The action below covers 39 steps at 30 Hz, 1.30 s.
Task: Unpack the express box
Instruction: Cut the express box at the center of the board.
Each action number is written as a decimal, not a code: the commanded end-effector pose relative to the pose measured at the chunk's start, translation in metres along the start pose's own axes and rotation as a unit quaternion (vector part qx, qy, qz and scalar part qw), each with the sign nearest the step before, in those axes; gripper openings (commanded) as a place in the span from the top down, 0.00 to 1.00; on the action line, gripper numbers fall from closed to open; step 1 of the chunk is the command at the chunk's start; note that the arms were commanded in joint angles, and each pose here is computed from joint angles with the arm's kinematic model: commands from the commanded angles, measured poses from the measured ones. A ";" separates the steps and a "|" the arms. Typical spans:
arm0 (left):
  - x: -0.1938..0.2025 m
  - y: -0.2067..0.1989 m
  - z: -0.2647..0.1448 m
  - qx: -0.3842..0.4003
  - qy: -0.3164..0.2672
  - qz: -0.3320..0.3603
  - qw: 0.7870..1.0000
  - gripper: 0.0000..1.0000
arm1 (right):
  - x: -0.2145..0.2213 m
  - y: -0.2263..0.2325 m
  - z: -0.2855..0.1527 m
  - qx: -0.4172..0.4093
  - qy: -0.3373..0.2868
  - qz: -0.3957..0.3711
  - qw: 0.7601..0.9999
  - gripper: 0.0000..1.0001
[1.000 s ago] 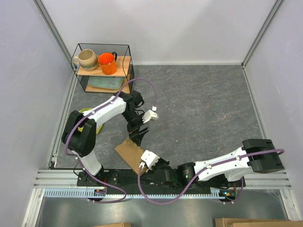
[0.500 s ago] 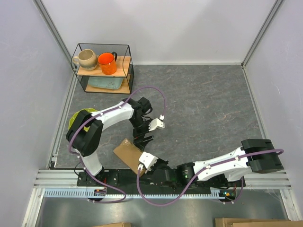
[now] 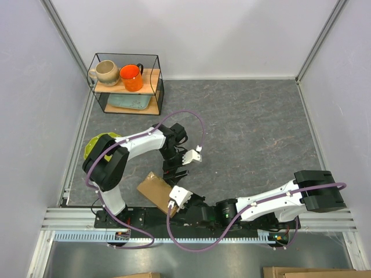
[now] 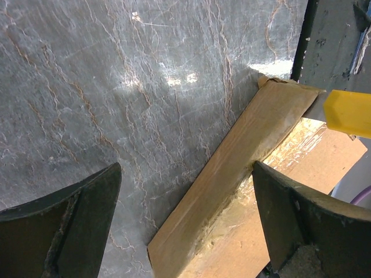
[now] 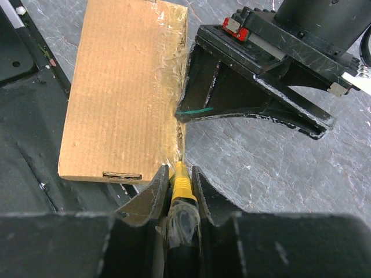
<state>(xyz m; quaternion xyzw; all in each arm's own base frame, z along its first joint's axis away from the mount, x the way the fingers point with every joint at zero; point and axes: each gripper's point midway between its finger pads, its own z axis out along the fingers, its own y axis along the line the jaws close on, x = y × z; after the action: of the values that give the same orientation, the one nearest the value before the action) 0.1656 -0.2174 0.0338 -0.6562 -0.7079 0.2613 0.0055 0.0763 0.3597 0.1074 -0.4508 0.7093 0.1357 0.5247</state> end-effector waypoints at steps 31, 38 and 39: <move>0.028 0.061 -0.001 -0.237 0.004 -0.044 0.971 0.01 | -0.002 0.012 0.006 -0.023 -0.006 0.009 1.000 1.00; 0.022 0.048 -0.027 -0.252 -0.008 -0.042 0.967 0.01 | -0.028 0.001 0.004 -0.001 -0.033 -0.025 0.999 1.00; 0.022 0.046 -0.029 -0.252 -0.007 -0.043 0.967 0.01 | -0.031 0.001 0.003 -0.003 -0.035 -0.029 0.999 1.00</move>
<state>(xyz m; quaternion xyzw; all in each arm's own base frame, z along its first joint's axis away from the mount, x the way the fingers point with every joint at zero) 0.1912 -0.2086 0.0255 -0.6055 -0.7684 0.1623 -0.1284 0.0828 0.3609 0.0982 -0.4622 0.7044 0.1210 0.5249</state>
